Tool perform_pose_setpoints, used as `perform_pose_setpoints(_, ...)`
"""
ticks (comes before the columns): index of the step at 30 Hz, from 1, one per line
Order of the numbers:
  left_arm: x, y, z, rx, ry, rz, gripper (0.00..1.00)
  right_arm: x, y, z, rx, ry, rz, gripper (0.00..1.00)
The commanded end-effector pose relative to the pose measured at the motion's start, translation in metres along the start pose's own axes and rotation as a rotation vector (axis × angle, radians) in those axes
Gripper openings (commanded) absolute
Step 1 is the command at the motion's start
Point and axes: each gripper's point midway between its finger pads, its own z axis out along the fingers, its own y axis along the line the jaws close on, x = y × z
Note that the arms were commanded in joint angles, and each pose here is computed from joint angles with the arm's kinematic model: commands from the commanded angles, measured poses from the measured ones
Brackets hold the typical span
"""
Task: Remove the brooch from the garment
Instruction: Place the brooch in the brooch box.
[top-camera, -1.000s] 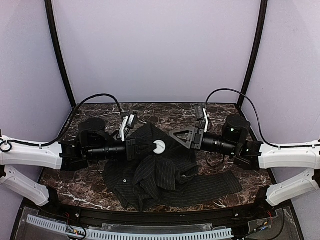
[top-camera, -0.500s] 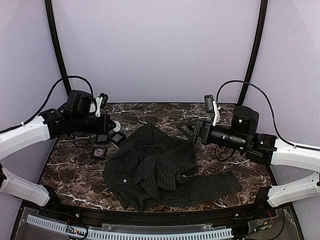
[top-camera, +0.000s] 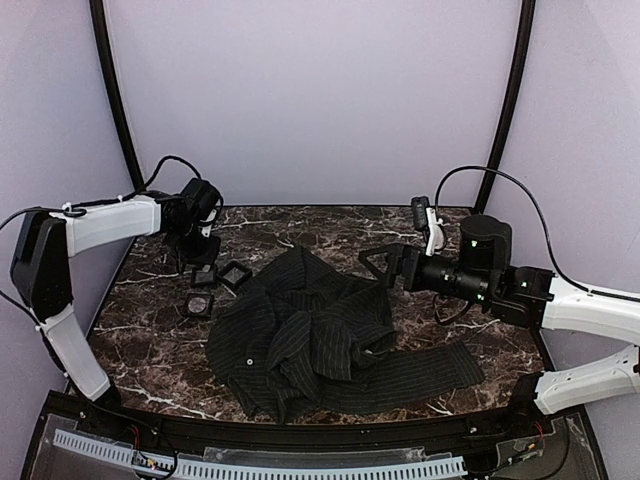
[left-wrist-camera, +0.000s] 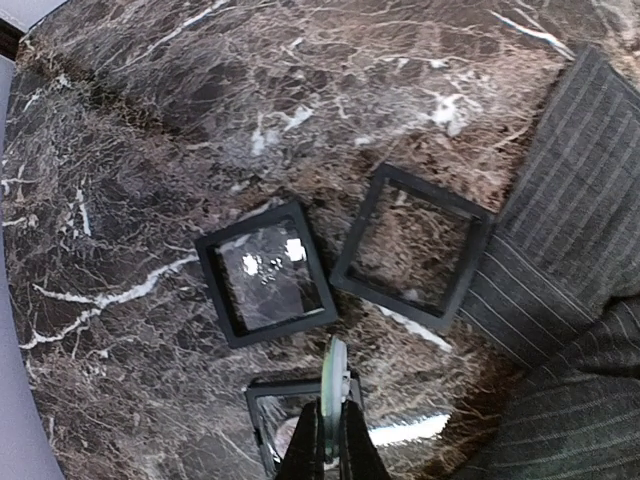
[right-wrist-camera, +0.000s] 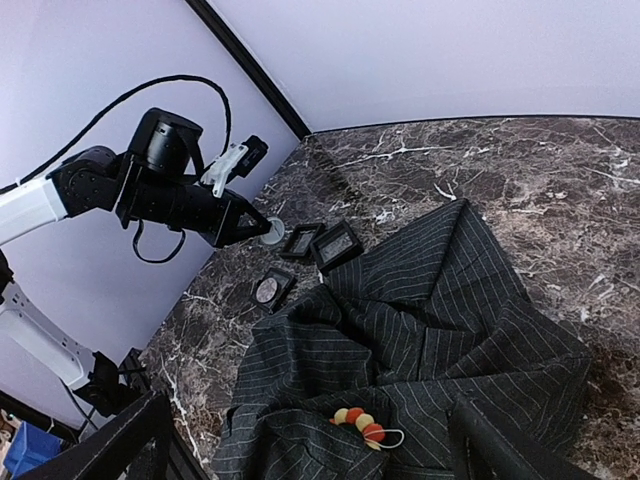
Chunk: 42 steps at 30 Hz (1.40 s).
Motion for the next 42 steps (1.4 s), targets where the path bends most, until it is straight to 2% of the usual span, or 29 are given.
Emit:
perform_pose_setpoints(1, -0.006, 0.029, 0.011, -0.144, 0.042, 0.050, 0.01, -0.005, -0.006, -0.003, 0.023, -0.024, 0.016, 0.95)
perform_pose_setpoints(13, -0.004, 0.056, 0.048, -0.221, 0.110, 0.030, 0.01, 0.001, -0.008, 0.002, 0.010, -0.011, 0.040, 0.96)
perform_pose_setpoints(28, -0.002, 0.056, 0.068, -0.222, 0.145, 0.025, 0.01, 0.002, -0.010, 0.004, 0.014, -0.011, 0.051, 0.95)
perform_pose_setpoints(42, 0.000, 0.057, 0.080, -0.240, 0.168, 0.020, 0.08, 0.010, -0.008, 0.004, -0.012, 0.011, 0.067, 0.95)
